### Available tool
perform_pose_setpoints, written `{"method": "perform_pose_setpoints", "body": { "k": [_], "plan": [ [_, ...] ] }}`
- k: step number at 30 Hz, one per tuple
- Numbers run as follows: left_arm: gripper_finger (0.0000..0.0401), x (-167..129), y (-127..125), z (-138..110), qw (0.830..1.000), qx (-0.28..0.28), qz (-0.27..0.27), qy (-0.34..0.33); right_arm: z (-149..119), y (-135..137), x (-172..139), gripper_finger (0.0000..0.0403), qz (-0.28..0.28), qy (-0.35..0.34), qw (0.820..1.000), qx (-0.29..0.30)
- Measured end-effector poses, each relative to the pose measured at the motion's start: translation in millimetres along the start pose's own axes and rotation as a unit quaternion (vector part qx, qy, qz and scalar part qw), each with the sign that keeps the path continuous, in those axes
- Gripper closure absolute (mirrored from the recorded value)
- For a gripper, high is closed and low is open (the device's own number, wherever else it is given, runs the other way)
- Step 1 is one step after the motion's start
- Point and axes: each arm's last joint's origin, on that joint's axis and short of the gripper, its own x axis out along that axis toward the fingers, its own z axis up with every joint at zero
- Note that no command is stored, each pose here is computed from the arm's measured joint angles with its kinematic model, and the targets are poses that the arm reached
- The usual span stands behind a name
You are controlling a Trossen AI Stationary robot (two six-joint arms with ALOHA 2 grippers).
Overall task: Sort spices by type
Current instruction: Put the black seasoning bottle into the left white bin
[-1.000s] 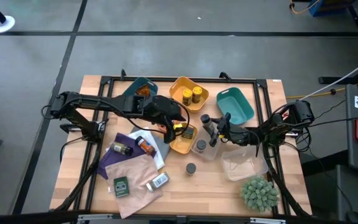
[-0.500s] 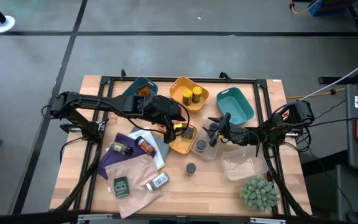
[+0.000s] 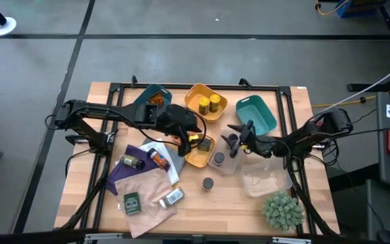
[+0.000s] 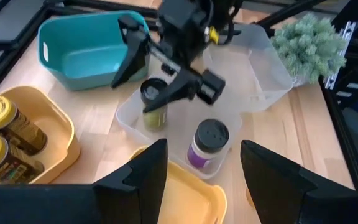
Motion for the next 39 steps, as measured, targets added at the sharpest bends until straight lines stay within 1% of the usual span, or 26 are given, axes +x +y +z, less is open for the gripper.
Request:
{"method": "perform_pose_setpoints", "body": {
  "k": [2, 6, 9, 13, 15, 16, 18, 20, 23, 25, 28, 30, 33, 36, 39],
  "plan": [
    [0.0215, 0, 0, -1, 1.000, 0.000, 0.001, 0.005, 5, -1, -2, 0.0127, 0.005, -0.007, 1.000, 0.005],
    [0.0215, -7, 1, -2, 1.000, -0.022, 0.003, 0.011, 22, -1, -7, 0.0127, 0.058, -0.039, 0.997, 0.028],
    [0.0215, -26, 2, -1, 1.000, -0.018, 0.013, 0.010, 35, -2, -13, 0.0127, 0.100, -0.066, 0.992, 0.031],
    [0.0215, -52, -8, -3, 0.999, -0.003, 0.052, -0.003, 53, -2, -18, 0.0127, 0.142, -0.094, 0.985, 0.029],
    [0.0215, -62, -14, -6, 0.998, 0.005, 0.066, -0.002, 66, 1, -16, 0.0127, 0.160, -0.089, 0.983, 0.020],
    [0.0215, -67, -18, -8, 0.997, 0.009, 0.070, 0.000, 72, 3, -14, 0.0127, 0.171, -0.077, 0.982, 0.007],
    [0.0215, -73, -26, -12, 0.997, 0.019, 0.077, 0.007, 86, 10, -8, 0.0127, 0.193, -0.041, 0.980, -0.022],
    [0.0215, -76, -34, -17, 0.996, 0.026, 0.082, 0.017, 100, 17, -2, 0.0127, 0.216, 0.014, 0.975, -0.058],
    [0.0215, -77, -46, -23, 0.995, 0.041, 0.084, 0.026, 123, 27, 5, 0.0127, 0.254, 0.105, 0.957, -0.096],
    [0.0215, -77, -52, -24, 0.995, 0.048, 0.084, 0.024, 134, 33, 8, 0.0127, 0.288, 0.161, 0.937, -0.111],
    [0.0215, -78, -57, -26, 0.995, 0.050, 0.081, 0.024, 148, 43, 12, 0.0127, 0.351, 0.205, 0.907, -0.112],
    [0.0215, -78, -58, -27, 0.995, 0.049, 0.080, 0.023, 153, 53, 12, 0.0127, 0.386, 0.217, 0.890, -0.111],
    [0.0215, -79, -59, -27, 0.995, 0.051, 0.079, 0.024, 156, 70, 10, 0.0127, 0.426, 0.216, 0.871, -0.116],
    [0.0215, -79, -59, -27, 0.995, 0.051, 0.080, 0.025, 155, 86, 6, 0.0127, 0.451, 0.212, 0.857, -0.134],
    [0.0215, -79, -59, -27, 0.995, 0.050, 0.080, 0.024, 148, 99, 2, 0.0127, 0.465, 0.219, 0.845, -0.144]
  ]
}}
